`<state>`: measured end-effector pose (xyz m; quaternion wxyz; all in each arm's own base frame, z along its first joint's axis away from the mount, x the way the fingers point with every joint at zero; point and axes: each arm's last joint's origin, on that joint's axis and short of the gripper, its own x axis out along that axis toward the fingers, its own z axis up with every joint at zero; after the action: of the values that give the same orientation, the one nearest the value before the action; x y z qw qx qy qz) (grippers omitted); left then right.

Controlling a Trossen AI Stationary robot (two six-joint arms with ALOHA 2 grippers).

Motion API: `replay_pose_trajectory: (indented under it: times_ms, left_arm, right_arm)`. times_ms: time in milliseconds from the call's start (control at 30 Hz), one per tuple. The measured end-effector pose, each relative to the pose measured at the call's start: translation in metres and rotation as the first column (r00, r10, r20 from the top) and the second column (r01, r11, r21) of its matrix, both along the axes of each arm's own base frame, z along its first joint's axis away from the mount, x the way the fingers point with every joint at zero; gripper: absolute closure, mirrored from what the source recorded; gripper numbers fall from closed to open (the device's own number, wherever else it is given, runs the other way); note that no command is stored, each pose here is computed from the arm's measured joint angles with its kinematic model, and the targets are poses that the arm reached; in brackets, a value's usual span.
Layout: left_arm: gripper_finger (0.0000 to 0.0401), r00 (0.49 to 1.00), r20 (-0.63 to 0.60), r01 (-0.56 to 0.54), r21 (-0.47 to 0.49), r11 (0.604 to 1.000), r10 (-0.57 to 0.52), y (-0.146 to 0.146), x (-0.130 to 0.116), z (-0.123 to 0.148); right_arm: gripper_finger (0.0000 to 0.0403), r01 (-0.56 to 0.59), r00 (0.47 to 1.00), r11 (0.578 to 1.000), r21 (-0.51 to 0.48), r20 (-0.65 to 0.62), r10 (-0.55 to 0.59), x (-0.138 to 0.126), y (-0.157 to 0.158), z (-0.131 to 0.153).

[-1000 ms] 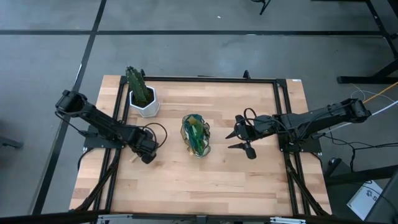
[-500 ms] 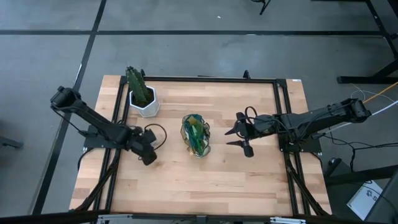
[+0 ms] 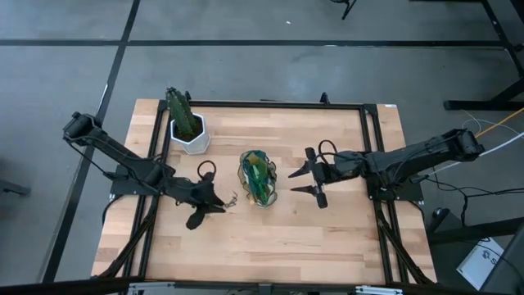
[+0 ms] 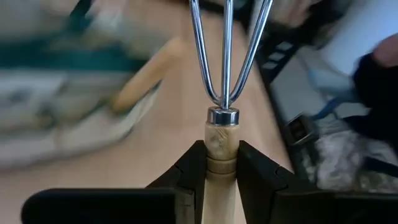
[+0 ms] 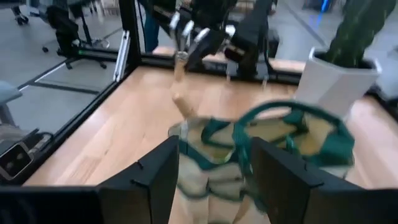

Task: Pick & Place Garden tools in Gardening bag
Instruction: Put the hand rake into the gardening bag

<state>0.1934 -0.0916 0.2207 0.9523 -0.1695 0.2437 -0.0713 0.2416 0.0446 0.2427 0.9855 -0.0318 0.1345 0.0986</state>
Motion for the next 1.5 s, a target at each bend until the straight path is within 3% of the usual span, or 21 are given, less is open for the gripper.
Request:
replay_pose_trajectory:
  times_ms: [133, 467, 667, 867, 1100, 1333, 1500]
  left_arm:
    - [0.0339, 0.988, 0.142, 0.056, 0.040, 0.998, -0.061, -0.003, 0.005, 0.011]
    - [0.0339, 0.924, 0.350, 0.120, 0.125, 0.985, -0.157, -0.009, 0.029, 0.016]
    - [0.0339, 0.912, 0.337, 0.193, 0.157, 0.969, -0.236, -0.013, 0.059, 0.017]
    - [0.0339, 0.883, 0.325, 0.277, 0.218, 0.936, -0.338, -0.019, 0.087, 0.017]
    - [0.0339, 0.875, 0.275, 0.345, 0.225, 0.911, -0.399, -0.015, 0.110, 0.000]
    - [0.0339, 0.867, 0.290, 0.355, 0.214, 0.910, -0.406, -0.007, 0.119, -0.007]
    - [0.0338, 0.863, 0.303, 0.353, 0.215, 0.911, -0.405, -0.007, 0.119, -0.006]
  right_arm:
    - [0.0206, -0.058, 0.994, 0.998, -0.025, 0.095, 0.060, 0.011, 0.003, 0.000]
    - [0.0206, -0.232, 0.934, 0.972, -0.029, 0.273, 0.231, 0.034, 0.013, -0.008]
    - [0.0206, -0.241, 0.929, 0.970, -0.006, 0.288, 0.233, 0.054, 0.018, -0.009]
    - [0.0206, -0.345, 0.902, 0.939, 0.005, 0.277, 0.330, 0.076, 0.029, -0.010]
    - [0.0206, -0.394, 0.880, 0.919, -0.015, 0.283, 0.382, 0.090, 0.049, -0.012]
    - [0.0206, -0.522, 0.813, 0.852, -0.030, 0.283, 0.508, 0.095, 0.065, -0.013]
    - [0.0235, -0.533, 0.805, 0.846, -0.034, 0.289, 0.519, 0.095, 0.069, -0.011]
